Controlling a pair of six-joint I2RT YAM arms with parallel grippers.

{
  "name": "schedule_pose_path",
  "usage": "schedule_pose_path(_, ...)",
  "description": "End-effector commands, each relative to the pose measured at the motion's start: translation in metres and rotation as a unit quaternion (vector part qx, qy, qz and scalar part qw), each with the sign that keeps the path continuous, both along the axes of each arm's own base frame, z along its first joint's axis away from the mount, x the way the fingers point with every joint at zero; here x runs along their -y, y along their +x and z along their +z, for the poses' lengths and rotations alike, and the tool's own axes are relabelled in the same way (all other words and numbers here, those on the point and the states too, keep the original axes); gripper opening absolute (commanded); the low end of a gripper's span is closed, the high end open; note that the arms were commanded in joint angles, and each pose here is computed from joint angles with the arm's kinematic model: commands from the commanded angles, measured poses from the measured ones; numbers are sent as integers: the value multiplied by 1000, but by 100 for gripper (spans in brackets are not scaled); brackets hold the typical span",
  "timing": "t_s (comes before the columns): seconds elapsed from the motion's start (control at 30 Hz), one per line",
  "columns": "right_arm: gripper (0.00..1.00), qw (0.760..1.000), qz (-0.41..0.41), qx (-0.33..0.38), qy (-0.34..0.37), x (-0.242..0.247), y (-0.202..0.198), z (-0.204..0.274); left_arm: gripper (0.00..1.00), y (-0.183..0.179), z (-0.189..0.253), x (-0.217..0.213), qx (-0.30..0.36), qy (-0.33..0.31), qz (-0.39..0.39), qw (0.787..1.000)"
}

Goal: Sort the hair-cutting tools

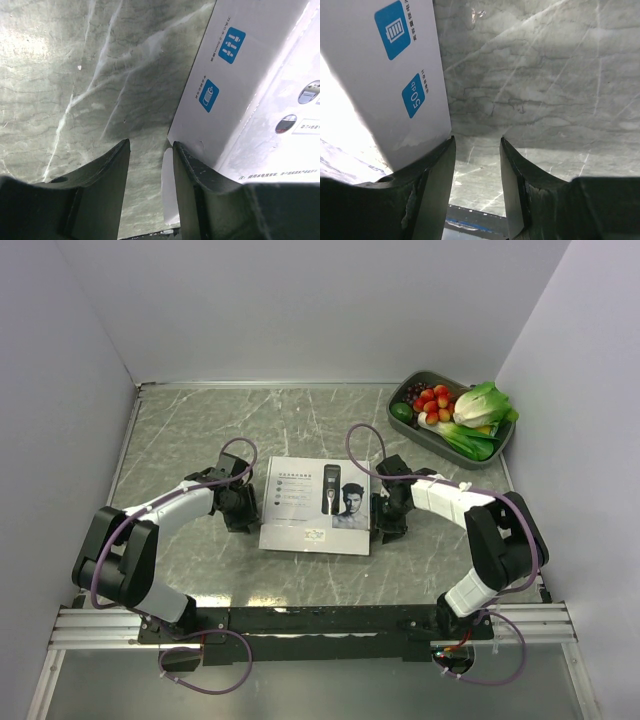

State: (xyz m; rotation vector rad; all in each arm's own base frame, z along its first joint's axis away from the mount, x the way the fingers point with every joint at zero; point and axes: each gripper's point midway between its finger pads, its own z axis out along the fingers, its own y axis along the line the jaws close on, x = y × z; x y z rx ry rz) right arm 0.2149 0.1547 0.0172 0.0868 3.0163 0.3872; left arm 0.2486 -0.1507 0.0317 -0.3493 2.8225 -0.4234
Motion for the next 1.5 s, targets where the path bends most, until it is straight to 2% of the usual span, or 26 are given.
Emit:
schedule_pose_path(0.0,50,995,27,-14,90,-38,-5,17,46,-1,24,40,5,-97,-25,995)
schedule_pose_path(0.57,51,992,-15,-11,121,-44,-10,19,46,1,27,47,4,-114,-33,993)
schedule_pose_path(0.8,51,996,-32,50,71,-32,20,21,47,14,26,45,45,-108,-30,993)
schedule_pose_path(1.13,52,987,-47,146,47,-26,60,31,48,49,28,55,84,-112,-26,990)
schedule_pose_path(1.3,52,983,-26,175,48,-30,77,34,48,60,33,57,96,-106,-22,989)
schedule_pose_path(1.47,52,981,21,187,53,-42,98,39,48,50,34,57,90,-124,-11,988)
